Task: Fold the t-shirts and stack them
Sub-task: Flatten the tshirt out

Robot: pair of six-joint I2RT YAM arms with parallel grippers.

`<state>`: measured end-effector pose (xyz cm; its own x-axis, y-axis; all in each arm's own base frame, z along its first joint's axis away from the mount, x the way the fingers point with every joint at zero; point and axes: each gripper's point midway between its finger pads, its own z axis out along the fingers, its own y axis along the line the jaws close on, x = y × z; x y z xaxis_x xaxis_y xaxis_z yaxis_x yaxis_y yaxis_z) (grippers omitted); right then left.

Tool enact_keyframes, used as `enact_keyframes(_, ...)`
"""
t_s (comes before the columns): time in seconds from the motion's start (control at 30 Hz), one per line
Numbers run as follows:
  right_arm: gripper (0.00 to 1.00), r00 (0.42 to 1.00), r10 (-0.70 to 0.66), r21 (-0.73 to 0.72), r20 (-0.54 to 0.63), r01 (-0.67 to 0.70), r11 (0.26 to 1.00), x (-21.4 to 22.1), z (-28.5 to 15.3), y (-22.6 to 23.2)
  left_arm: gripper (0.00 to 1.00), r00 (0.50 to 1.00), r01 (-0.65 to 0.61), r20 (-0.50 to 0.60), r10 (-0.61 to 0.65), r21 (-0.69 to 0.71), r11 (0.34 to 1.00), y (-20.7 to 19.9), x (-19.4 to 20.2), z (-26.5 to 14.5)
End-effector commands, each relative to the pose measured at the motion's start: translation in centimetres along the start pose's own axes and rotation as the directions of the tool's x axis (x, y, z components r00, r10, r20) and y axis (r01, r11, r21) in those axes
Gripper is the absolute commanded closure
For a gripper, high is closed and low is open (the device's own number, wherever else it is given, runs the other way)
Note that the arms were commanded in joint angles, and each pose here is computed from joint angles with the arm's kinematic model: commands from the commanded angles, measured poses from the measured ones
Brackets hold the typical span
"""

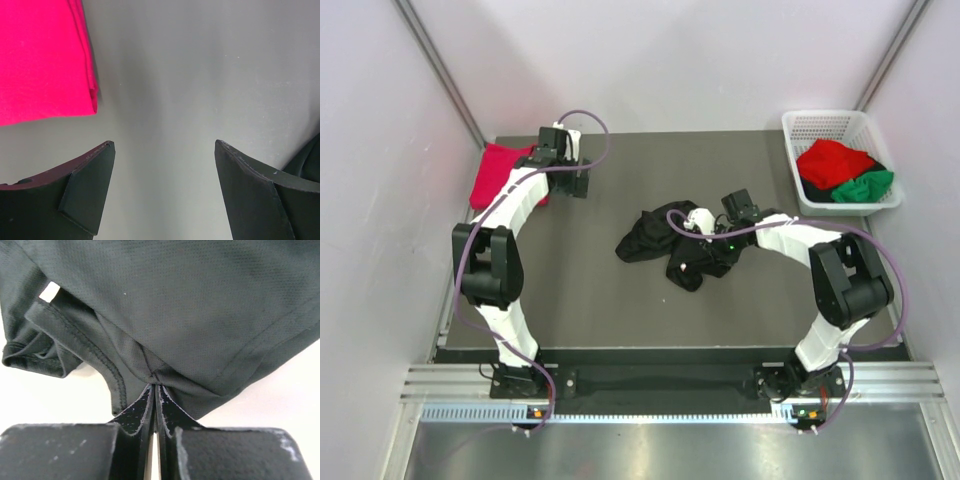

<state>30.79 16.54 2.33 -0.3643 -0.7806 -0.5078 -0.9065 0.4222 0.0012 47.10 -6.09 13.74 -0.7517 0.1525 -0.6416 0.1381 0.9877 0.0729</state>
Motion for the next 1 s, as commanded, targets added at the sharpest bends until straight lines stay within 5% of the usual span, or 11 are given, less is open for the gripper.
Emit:
enact_keyframes(0.0, 1.0, 0.999, -0.044, 0.072, 0.03, 0.042, 0.996, -1.7, -0.8, -1.8, 0.15, 0.998, -0.009, 0.059, 0.008, 0.015, 1.0, -0.4, -1.8, -1.3)
enact_keyframes(0.13, 1.0, 0.995, -0.058, 0.143, 0.084, 0.046, 0.989, -4.1, -3.3, -3.1, 0.15, 0.998, -0.009, 0.062, 0.008, 0.015, 1.0, -0.4, -2.0, -1.3)
enact_keyframes(0.47, 1.0, 0.899, -0.29, 0.411, 0.328, 0.141, 0.901, -15.6, -18.6, -3.0, 0.15, 0.999, -0.017, 0.046, 0.011, 0.135, 0.991, -2.7, -1.8, -0.9)
enact_keyframes(0.57, 0.95, 0.913, -0.275, 0.399, 0.301, 0.142, 0.906, -14.7, -18.3, -2.6, 0.15, 0.999, -0.048, 0.021, 0.044, 0.292, 0.955, -6.1, -1.2, -0.8)
enact_keyframes(0.67, 0.66, 0.936, -0.258, 0.358, 0.241, 0.161, 0.92, -11.9, -15.8, -1.9, 0.13, 0.995, -0.09, -0.001, 0.099, 0.425, 0.901, -10.4, -0.3, -0.7)
enact_keyframes(0.97, 0.61, 0.961, -0.236, 0.353, 0.142, 0.173, 0.919, -7.2, -13.4, -1.5, 0.14, 0.982, -0.139, -0.017, 0.189, 0.613, 0.778, -18.8, 0.4, -0.1)
